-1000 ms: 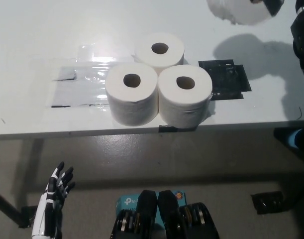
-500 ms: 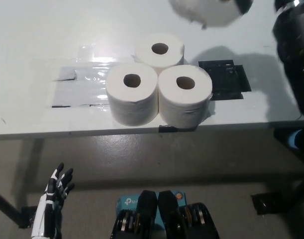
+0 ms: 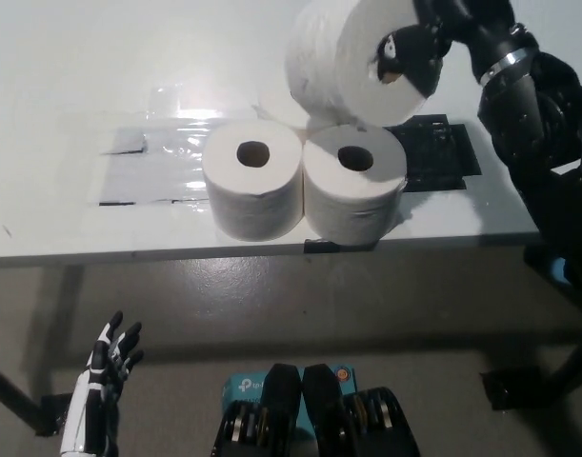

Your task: A few rolls of toilet paper are kept infront of the robot and the robot uses its right hand to lift one of the rolls and and places it on top of the other rolls to stack it.

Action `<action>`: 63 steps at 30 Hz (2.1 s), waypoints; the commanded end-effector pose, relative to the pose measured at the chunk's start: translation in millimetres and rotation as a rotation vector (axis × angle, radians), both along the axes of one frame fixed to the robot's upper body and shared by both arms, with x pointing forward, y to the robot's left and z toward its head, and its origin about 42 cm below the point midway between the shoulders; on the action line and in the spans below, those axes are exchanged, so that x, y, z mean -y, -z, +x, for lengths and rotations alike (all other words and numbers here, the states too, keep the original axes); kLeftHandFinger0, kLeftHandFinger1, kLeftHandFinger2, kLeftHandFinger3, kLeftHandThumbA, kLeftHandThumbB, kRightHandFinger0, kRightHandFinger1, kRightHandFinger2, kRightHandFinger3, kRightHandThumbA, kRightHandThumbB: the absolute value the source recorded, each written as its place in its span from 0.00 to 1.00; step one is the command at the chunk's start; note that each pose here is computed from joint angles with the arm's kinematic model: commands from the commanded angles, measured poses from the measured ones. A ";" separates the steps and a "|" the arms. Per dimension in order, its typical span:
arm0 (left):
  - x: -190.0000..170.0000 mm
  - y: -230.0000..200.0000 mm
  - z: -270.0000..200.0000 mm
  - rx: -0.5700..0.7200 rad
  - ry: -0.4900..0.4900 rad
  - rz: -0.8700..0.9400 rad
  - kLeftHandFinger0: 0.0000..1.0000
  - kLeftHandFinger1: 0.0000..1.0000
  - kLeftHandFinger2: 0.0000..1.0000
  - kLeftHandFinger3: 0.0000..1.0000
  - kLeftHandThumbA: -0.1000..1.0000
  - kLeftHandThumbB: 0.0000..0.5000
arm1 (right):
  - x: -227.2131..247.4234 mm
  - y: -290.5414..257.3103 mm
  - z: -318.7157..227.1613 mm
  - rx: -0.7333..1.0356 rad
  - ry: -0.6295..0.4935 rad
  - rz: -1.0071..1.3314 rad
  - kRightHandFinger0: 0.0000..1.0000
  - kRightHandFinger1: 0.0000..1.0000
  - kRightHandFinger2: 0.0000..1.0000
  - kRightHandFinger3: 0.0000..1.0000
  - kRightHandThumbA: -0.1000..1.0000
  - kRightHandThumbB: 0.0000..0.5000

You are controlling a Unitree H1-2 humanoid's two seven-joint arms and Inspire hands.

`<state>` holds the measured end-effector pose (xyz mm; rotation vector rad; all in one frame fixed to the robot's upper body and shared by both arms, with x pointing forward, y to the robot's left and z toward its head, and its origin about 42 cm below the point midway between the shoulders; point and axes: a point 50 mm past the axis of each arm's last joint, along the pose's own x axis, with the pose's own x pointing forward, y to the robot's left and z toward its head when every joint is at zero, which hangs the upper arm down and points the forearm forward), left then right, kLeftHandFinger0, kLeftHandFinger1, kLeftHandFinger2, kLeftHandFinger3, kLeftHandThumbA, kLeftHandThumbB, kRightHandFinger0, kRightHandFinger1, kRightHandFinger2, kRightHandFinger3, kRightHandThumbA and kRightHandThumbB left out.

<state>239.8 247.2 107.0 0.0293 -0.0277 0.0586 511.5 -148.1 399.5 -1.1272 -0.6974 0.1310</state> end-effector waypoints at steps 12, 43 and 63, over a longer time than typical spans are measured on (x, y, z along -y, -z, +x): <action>-0.6 -12.0 2.5 0.056 0.030 0.027 1.00 1.00 0.91 1.00 1.00 0.12 | -31.4 -21.4 16.1 0.034 -0.082 -0.101 0.00 0.01 0.34 0.07 0.74 0.00; -0.1 -14.7 4.8 0.060 0.034 0.026 1.00 1.00 0.89 1.00 1.00 0.04 | -46.9 -28.8 38.1 -0.224 -0.050 -0.249 0.00 0.24 0.54 0.11 0.79 0.22; 0.3 -16.1 6.2 0.066 0.043 0.028 1.00 0.99 0.89 1.00 1.00 0.06 | -60.2 -62.6 32.9 -0.216 -0.085 -0.255 0.76 0.91 1.00 1.00 0.90 0.57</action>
